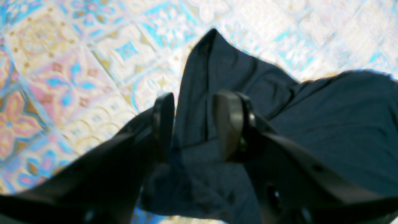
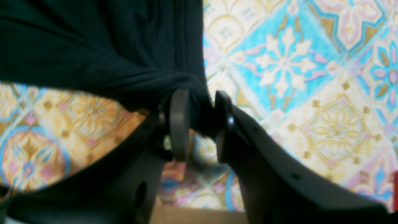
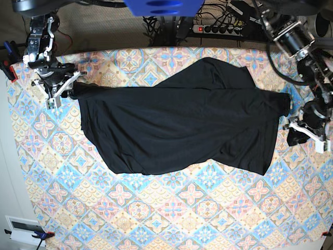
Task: Layout the t-shirt on the table in an organized manner, then fold the t-shirt properly
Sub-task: 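Regrasp the shirt edges with both grippers to straighten the body, then adjust the left gripper's grasp on the shirt corner and pull outward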
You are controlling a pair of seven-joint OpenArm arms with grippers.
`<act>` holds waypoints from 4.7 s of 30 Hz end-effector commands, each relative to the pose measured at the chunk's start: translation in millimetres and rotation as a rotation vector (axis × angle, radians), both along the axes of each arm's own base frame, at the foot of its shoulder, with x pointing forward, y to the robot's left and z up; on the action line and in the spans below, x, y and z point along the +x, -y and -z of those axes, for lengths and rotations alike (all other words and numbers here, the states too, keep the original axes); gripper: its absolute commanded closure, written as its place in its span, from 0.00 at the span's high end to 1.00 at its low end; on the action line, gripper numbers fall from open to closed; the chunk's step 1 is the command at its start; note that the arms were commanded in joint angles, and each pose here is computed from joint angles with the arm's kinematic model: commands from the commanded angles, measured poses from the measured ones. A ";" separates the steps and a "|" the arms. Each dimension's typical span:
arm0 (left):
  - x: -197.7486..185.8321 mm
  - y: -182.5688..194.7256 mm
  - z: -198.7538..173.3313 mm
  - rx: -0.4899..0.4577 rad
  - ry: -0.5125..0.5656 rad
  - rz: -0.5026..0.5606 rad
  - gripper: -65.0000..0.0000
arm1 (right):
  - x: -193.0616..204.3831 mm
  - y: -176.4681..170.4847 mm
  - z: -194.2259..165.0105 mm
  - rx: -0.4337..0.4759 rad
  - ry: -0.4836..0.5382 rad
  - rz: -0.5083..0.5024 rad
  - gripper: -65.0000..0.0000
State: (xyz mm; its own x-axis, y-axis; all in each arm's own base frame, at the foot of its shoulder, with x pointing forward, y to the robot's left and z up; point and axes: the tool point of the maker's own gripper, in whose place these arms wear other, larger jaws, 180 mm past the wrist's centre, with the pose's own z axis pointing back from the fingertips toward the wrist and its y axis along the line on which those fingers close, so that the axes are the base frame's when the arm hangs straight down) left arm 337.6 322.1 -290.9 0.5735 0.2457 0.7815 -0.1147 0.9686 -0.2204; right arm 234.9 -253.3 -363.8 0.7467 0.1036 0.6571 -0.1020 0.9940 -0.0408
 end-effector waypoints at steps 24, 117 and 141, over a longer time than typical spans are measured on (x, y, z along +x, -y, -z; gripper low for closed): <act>-123.3 48.5 110.1 0.139 -0.474 0.362 0.20 | 62.8 -10.4 -53.0 0.006 0.201 -0.040 0.21; -88.5 -60.8 47.4 0.111 -0.193 0.047 0.00 | 119.5 -118.4 -50.8 0.123 0.222 -0.282 0.21; -83.9 -6.8 82.1 0.035 -0.279 0.153 0.48 | 122.0 -134.0 -53.8 0.128 0.228 -0.325 0.21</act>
State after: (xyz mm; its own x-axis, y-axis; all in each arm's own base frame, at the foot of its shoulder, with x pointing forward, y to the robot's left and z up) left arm 245.7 317.8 -387.1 0.8176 0.1298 0.5610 -0.0214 0.9804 -0.1957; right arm 347.9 -119.4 -327.8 0.5724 0.2233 0.7890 -0.4070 0.9127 0.0370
